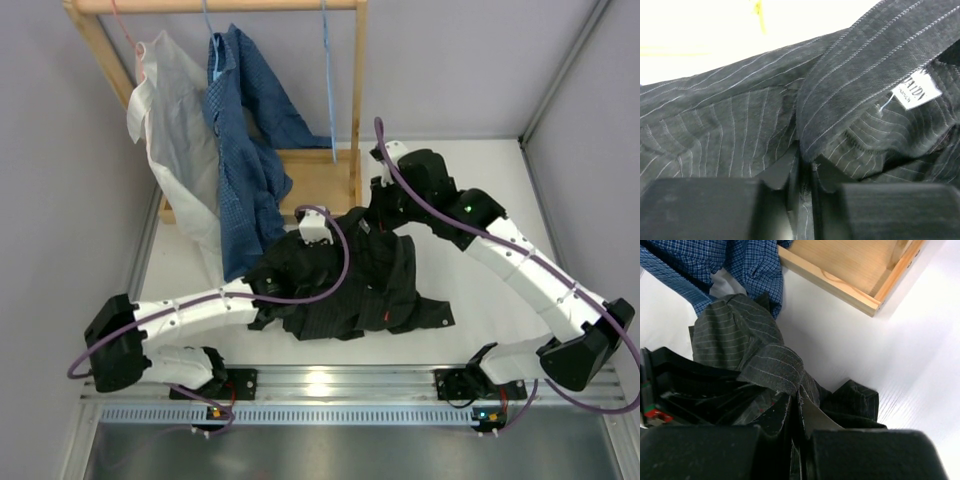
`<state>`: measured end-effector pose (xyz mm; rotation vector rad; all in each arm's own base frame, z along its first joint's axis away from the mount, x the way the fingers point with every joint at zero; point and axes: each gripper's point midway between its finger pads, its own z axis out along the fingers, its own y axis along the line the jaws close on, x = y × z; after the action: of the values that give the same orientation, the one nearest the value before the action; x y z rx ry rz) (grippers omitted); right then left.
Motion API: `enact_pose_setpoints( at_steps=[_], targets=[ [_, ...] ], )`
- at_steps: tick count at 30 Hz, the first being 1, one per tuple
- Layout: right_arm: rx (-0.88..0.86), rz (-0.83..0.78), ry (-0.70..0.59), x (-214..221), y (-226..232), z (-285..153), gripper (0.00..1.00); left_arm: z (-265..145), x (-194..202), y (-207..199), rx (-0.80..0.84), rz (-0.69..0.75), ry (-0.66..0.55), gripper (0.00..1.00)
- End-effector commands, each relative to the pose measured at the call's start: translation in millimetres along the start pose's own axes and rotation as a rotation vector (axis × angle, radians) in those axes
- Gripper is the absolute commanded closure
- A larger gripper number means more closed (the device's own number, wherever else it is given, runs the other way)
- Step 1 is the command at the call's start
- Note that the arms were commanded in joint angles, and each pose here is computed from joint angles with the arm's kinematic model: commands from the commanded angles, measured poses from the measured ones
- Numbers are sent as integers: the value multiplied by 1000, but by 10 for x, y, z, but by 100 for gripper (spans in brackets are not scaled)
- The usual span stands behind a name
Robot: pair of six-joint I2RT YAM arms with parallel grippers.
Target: Place the shirt on the hanger
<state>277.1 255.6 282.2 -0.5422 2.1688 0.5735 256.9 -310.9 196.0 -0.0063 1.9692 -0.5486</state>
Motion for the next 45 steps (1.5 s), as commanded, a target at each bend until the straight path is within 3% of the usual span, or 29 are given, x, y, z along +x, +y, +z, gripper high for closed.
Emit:
enact_pose_setpoints(
  at_steps=[1, 3, 4, 5, 9, 11, 13, 22, 33, 36, 37, 38, 45],
  targets=[
    [-8, 16, -87, -242, 19, 26, 100, -163, -181, -1, 40, -69, -57, 95],
    [-47, 20, -115, -295, 90, 21, 96, -245, -198, 114, 13, -63, -56, 100],
    [-68, 19, -130, -323, 129, -2, 85, -260, -192, 154, 3, -56, -53, 100],
    [-123, 11, -157, -376, 228, -56, 61, -295, -209, 206, -10, -49, -51, 100],
    [-111, 17, -236, -592, 236, -249, 53, -328, -255, 308, -11, -43, -35, 100],
    [-97, 20, -277, -733, 231, -338, 41, -346, -263, 330, -7, -45, -30, 100],
    [-98, 21, -301, -834, 249, -379, 36, -376, -294, 349, -1, -52, -31, 100],
    [-10, -2, -386, -1418, 202, -298, 36, -401, -284, 403, -23, -61, -21, 100],
    [190, -181, -467, -2133, -150, -104, 37, -388, -129, 361, 5, -65, 34, 100],
    [148, -190, -446, -2164, -108, 62, 58, -355, -75, 403, -14, -54, 40, 100],
    [144, -192, -431, -2137, -110, 140, 75, -346, -65, 413, -19, -59, 41, 100],
    [146, -190, -428, -2134, -115, 165, 80, -347, -65, 418, -20, -59, 40, 100],
    [170, -215, -406, -2106, -215, 315, 78, -375, -107, 410, -12, -62, 30, 100]
  ],
)
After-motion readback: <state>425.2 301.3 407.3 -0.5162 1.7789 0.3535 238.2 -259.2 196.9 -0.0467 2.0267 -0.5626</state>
